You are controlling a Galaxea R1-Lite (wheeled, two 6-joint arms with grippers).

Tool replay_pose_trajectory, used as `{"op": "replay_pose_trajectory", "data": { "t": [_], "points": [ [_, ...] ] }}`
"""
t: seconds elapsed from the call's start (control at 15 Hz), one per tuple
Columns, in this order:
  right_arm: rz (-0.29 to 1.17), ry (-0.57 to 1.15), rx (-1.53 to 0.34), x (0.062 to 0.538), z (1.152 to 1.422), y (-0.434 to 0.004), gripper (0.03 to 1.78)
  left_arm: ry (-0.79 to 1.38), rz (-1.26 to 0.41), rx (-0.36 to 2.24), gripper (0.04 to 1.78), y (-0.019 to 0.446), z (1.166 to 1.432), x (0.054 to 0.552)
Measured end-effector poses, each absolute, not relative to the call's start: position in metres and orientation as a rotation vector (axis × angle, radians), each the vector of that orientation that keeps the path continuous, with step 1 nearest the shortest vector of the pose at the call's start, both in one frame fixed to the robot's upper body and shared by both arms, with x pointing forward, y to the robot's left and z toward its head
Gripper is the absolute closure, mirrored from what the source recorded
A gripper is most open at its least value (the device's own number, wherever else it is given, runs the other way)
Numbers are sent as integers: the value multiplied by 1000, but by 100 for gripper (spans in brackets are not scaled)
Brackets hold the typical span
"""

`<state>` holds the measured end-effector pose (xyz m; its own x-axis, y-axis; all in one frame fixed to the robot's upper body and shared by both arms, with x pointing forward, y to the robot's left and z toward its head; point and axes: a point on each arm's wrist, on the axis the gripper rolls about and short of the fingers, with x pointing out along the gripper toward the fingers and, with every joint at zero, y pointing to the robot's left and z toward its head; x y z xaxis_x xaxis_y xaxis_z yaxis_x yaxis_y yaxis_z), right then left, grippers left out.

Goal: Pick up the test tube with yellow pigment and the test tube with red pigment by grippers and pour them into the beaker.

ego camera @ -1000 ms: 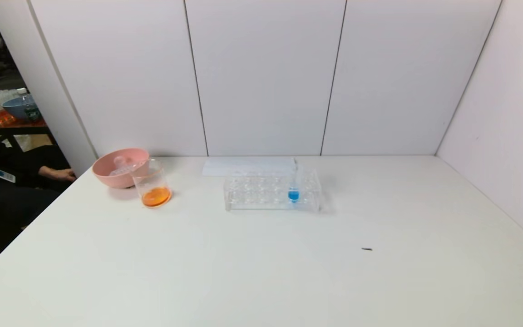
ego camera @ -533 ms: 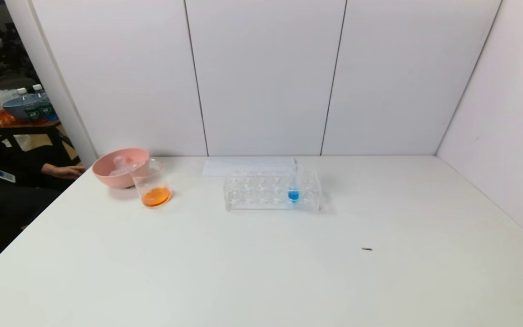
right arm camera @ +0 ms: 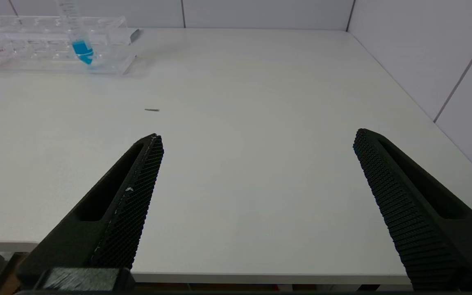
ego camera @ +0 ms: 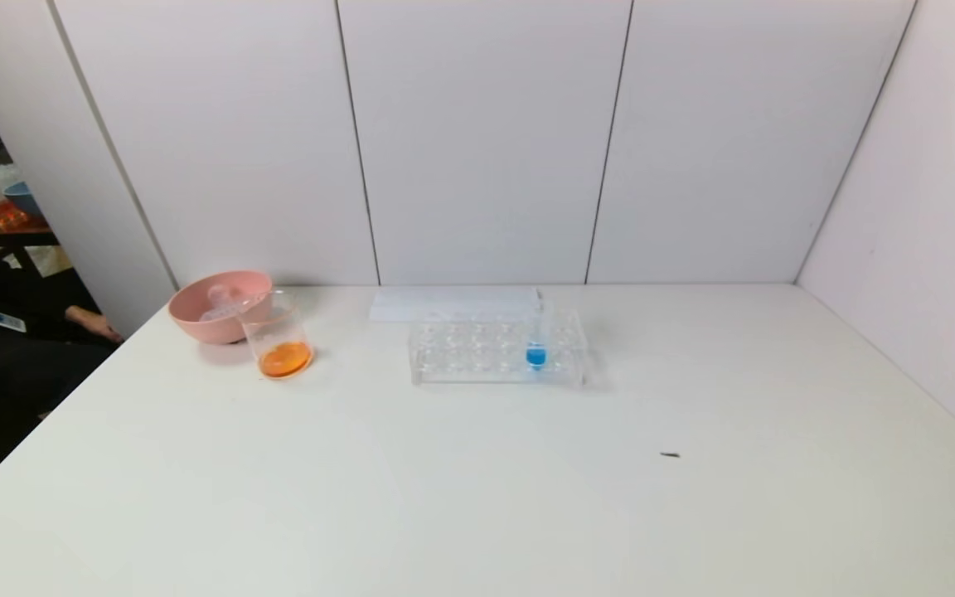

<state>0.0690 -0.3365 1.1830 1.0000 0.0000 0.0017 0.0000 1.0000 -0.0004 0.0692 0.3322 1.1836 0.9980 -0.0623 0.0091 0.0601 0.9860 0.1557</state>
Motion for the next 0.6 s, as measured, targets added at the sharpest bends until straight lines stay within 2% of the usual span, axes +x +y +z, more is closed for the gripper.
{"op": "replay_pose_trajectory", "data": {
  "t": [0.6],
  "points": [
    [0, -2, 0, 69, 1183, -336, 11, -12, -62, 151, 6, 332, 1183, 69]
  ]
}}
